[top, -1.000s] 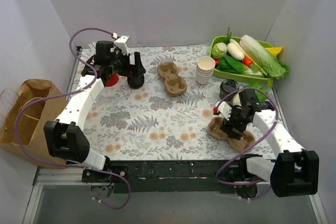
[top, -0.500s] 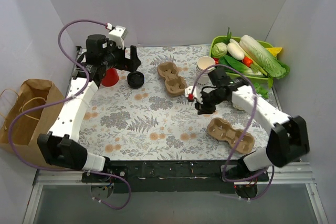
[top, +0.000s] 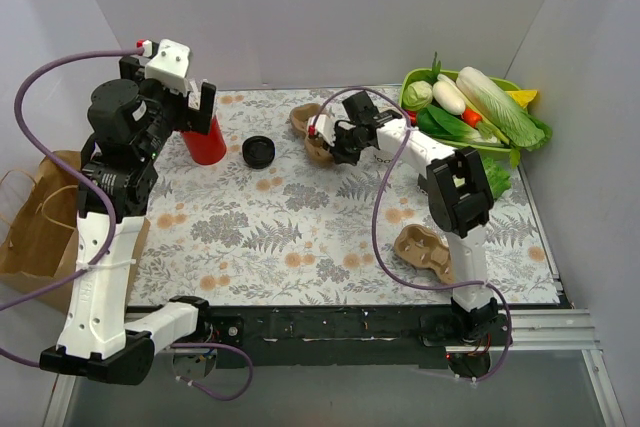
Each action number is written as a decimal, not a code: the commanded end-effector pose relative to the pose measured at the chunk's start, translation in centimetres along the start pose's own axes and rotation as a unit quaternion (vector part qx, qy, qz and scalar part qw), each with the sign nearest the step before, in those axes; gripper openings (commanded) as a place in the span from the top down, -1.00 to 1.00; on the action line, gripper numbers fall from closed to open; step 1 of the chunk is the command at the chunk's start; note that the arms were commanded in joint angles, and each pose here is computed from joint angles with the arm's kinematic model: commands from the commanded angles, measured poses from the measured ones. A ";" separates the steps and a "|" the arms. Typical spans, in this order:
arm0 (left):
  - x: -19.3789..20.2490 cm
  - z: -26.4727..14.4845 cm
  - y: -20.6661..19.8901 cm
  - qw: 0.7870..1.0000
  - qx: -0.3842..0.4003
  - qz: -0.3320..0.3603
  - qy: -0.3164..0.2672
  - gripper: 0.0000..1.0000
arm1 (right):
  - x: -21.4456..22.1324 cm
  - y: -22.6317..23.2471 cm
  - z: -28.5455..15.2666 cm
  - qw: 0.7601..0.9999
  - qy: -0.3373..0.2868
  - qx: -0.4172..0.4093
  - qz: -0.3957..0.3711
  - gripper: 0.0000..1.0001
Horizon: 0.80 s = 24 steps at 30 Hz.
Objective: Pack the takeout coffee
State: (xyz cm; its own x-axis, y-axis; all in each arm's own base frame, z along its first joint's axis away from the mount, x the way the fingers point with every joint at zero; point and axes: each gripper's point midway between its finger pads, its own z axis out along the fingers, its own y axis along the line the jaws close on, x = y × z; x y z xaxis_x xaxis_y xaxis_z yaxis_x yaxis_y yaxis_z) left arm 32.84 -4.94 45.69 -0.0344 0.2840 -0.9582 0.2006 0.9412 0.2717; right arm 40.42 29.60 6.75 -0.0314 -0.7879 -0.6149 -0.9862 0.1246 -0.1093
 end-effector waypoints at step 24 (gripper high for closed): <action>17.3 -13.3 8.9 0.854 -0.231 0.090 0.457 -0.92 | -5.8 8.6 -10.0 0.982 -0.106 -0.064 0.143 0.17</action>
State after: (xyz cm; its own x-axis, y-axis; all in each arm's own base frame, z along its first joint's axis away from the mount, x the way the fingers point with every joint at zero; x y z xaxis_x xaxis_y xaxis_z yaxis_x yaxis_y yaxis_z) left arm 23.64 9.26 34.82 -0.7312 0.3260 -0.5993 -0.1214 0.8023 0.5845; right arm 32.05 29.24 17.93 -0.2154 -0.5912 -0.7773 -0.9684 0.2317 0.0921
